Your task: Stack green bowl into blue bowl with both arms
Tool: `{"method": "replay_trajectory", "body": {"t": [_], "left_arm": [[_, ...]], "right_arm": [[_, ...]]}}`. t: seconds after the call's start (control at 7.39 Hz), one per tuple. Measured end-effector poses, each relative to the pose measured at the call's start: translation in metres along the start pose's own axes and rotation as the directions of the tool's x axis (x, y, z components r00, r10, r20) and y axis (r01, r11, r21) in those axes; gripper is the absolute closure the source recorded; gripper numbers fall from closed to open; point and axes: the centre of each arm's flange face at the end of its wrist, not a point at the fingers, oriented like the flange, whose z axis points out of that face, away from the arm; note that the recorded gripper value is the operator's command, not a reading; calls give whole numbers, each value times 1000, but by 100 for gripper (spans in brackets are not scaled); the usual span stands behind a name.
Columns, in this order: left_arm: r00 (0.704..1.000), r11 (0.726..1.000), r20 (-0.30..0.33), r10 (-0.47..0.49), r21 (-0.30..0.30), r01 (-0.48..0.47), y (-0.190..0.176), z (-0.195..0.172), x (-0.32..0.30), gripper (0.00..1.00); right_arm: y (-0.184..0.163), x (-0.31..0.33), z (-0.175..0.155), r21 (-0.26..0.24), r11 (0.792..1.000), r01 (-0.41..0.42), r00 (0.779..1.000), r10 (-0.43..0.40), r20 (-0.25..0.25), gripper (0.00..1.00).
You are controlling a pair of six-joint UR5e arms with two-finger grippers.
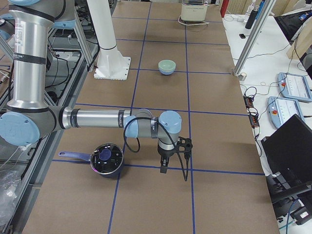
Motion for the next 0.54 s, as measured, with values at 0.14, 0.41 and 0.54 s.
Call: {"method": "replay_trajectory", "body": {"t": [0.14, 0.41, 0.54], "left_arm": [[1000, 1000, 0, 0, 0, 0, 0, 0, 0, 2], [1000, 1000, 0, 0, 0, 0, 0, 0, 0, 2], [1000, 1000, 0, 0, 0, 0, 0, 0, 0, 2]], "right_arm": [[1, 0, 0, -1, 1000, 0, 1000, 0, 0, 0], [1, 1, 1, -2, 1000, -1, 1000, 1, 0, 0], [1, 1, 1, -2, 1000, -1, 1000, 1, 0, 0]]}}
